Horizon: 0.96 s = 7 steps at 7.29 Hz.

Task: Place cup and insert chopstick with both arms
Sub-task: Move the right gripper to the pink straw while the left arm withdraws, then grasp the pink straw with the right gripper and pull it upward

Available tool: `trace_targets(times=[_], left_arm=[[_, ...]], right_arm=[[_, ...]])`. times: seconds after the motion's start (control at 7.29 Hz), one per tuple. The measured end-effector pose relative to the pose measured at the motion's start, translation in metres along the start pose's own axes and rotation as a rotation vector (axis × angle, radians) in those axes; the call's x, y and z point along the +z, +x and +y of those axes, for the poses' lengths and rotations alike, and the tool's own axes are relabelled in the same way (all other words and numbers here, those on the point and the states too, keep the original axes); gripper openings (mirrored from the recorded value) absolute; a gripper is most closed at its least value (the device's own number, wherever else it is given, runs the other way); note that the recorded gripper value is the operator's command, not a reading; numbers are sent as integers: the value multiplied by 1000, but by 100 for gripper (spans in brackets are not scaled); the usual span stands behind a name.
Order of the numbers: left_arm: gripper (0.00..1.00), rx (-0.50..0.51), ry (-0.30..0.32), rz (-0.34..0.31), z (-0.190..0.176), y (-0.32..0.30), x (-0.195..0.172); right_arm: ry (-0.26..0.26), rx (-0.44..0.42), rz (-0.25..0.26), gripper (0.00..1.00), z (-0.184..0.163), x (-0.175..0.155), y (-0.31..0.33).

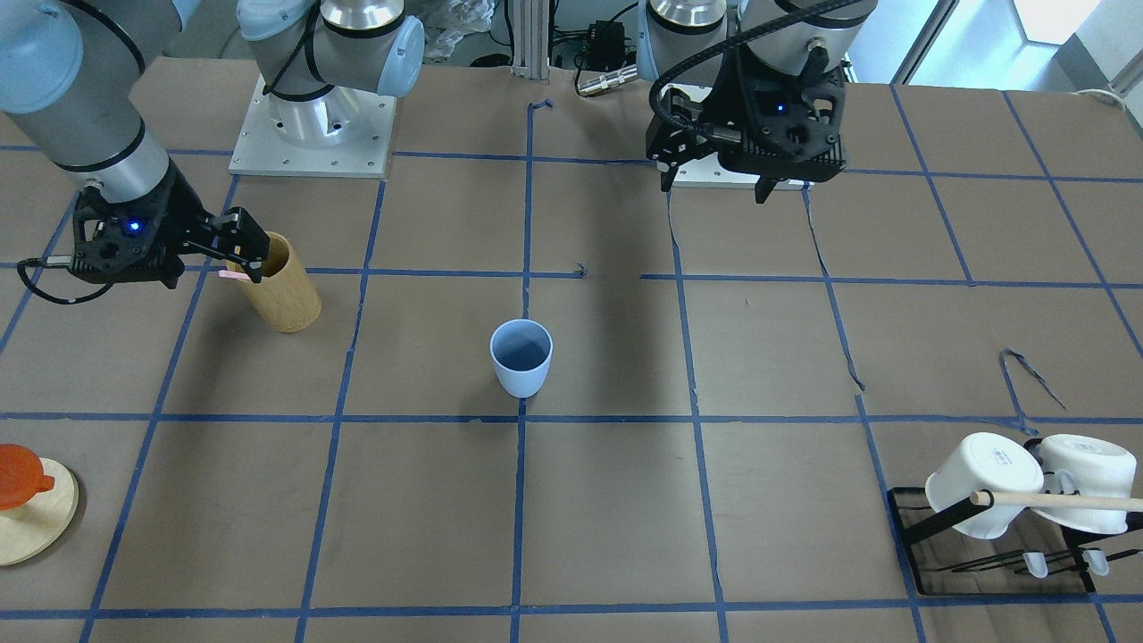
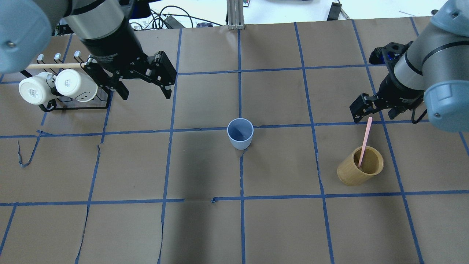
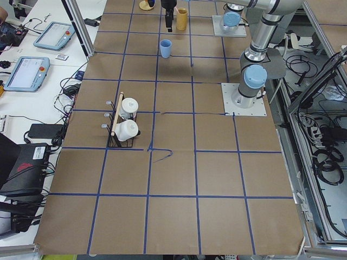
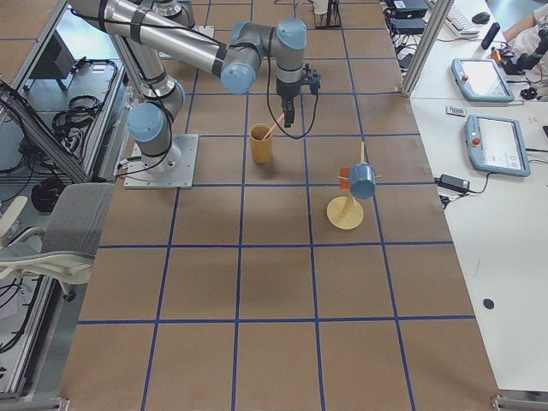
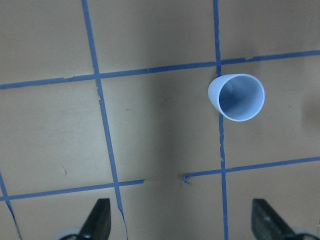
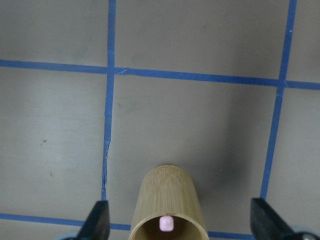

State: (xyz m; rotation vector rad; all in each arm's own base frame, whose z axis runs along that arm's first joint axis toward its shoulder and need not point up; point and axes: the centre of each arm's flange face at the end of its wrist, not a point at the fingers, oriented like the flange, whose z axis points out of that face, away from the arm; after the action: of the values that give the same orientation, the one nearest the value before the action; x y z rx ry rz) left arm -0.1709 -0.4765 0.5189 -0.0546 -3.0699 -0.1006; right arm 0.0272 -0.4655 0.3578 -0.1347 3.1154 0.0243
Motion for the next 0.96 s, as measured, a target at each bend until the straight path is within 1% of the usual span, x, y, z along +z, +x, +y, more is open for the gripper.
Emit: trace_targets(times=[0.14, 0.27, 0.41, 0.55, 0.69, 0.96], left_arm=[[100, -26, 26, 3, 0, -15, -1], [100, -38, 58, 4, 1, -23, 1], [100, -41, 96, 3, 1, -27, 5], [100, -42, 126, 1, 0, -28, 7], [100, -42, 143, -1, 1, -29, 7], [100, -44, 153, -2, 2, -30, 6]], right_arm=[[-10, -1, -4, 77, 6, 6, -2], [-12, -1, -4, 59, 10, 8, -3], [-12, -1, -3, 50, 12, 8, -4], [-12, 1, -2, 42, 12, 8, -4], [-5, 4, -1, 37, 12, 6, -4], [30, 8, 8, 28, 10, 1, -3]])
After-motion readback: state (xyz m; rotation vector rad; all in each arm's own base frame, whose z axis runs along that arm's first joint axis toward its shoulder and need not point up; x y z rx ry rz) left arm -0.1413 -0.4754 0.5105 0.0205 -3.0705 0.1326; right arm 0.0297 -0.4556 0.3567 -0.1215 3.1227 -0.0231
